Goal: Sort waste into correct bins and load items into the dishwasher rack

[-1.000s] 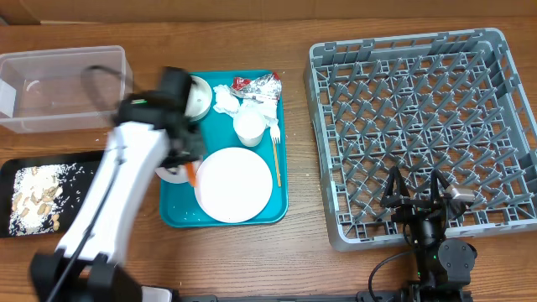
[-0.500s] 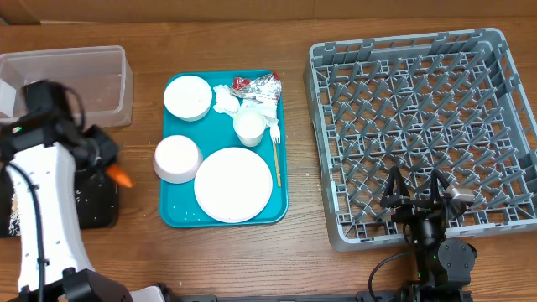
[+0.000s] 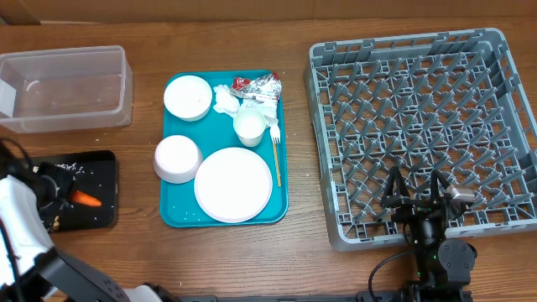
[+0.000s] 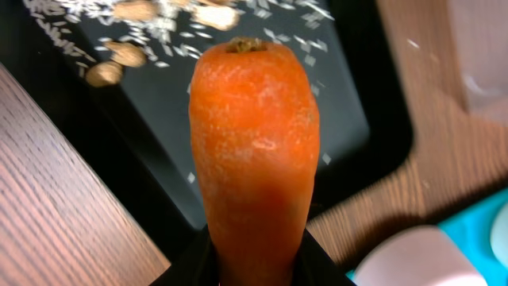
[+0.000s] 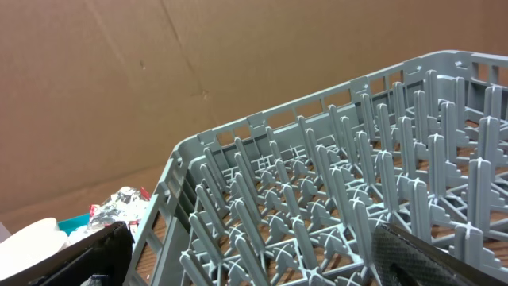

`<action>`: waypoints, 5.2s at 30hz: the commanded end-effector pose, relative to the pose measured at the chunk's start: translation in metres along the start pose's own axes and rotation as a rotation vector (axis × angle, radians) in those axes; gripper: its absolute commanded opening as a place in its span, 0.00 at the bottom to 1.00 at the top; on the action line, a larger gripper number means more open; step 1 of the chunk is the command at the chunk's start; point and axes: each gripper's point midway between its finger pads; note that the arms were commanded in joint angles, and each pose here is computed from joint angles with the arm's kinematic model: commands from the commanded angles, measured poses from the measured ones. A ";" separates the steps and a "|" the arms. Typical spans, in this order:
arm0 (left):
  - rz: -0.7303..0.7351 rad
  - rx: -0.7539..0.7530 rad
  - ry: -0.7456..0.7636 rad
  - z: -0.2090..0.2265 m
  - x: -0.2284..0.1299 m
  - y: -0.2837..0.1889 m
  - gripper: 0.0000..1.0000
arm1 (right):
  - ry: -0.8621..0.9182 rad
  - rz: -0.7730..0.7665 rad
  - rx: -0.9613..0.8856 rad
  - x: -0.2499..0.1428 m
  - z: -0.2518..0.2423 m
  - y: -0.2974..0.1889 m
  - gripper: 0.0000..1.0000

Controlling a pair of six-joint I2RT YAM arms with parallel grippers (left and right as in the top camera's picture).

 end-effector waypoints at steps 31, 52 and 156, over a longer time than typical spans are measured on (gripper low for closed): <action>0.127 -0.154 -0.092 -0.019 0.022 -0.006 0.74 | 0.001 -0.006 -0.004 -0.001 -0.002 0.000 1.00; 0.296 -0.376 0.530 -0.101 -0.145 -0.094 0.96 | 0.001 -0.006 -0.004 -0.001 -0.002 0.000 1.00; -0.200 0.183 0.278 -0.045 -0.108 -0.044 1.00 | 0.327 0.021 0.763 0.146 0.139 -0.103 0.99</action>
Point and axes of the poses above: each gripper's point midway between its finger pads, its own y axis out along the fingers, its own z axis along the line the jaws close on, x = y × z, and after that the axes turned 11 degrees about -y, right-handed
